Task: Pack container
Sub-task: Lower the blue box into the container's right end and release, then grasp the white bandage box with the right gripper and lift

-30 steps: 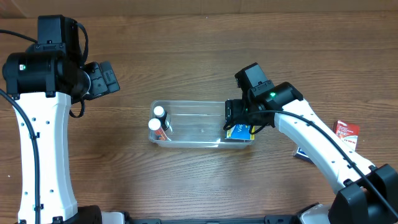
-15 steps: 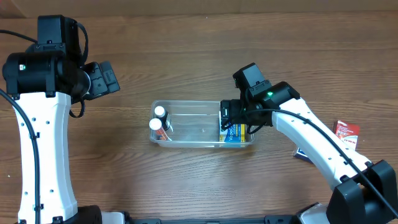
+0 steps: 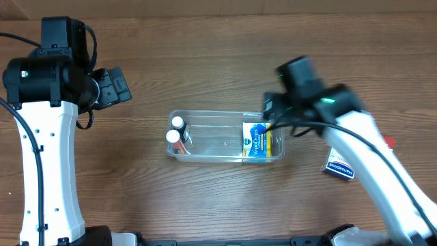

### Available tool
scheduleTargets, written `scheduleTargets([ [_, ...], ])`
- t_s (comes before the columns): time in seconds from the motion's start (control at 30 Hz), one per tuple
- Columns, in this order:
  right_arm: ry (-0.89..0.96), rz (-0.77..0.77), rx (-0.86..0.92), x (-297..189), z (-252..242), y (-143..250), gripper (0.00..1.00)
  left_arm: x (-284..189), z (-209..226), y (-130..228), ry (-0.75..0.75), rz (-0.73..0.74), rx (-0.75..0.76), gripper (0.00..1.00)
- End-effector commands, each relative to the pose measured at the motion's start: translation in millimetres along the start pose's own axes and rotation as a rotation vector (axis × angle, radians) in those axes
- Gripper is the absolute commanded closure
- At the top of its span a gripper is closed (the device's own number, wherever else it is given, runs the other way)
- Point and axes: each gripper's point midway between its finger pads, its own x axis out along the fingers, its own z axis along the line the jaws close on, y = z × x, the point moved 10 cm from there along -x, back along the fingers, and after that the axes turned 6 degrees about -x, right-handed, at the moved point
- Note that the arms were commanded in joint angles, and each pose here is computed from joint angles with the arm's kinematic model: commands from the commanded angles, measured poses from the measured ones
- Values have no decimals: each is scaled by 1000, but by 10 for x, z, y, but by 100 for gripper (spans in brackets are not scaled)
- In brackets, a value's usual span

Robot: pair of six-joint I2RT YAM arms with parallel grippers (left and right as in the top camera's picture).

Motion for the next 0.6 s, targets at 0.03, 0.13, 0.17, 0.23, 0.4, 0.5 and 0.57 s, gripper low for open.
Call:
scheduleTargets([
  [0.03, 143, -138, 222, -511, -721, -71, 0, -14, 2, -20, 10, -5, 16, 0],
  [0.13, 193, -55, 243, -425, -1046, -8, 0, -14, 1, -21, 11, -6, 16, 0],
  [0.17, 191, -22, 241, -362, -1110, 17, 0, -14, 1, -22, 11, -7, 16, 0],
  [0.23, 208, 74, 271, -148, -1267, 125, 0, -14, -1, -24, 12, -8, 16, 0],
  [0.4, 255, 255, 325, 379, -1470, 434, 0, -14, -1, -25, 12, -9, 16, 0],
  [0.5, 261, 318, 343, 621, -1529, 567, 0, -14, -1, -25, 12, -9, 16, 0],
  [0.57, 258, 357, 354, 785, -1558, 661, 0, -14, -1, -26, 12, -9, 16, 0],
])
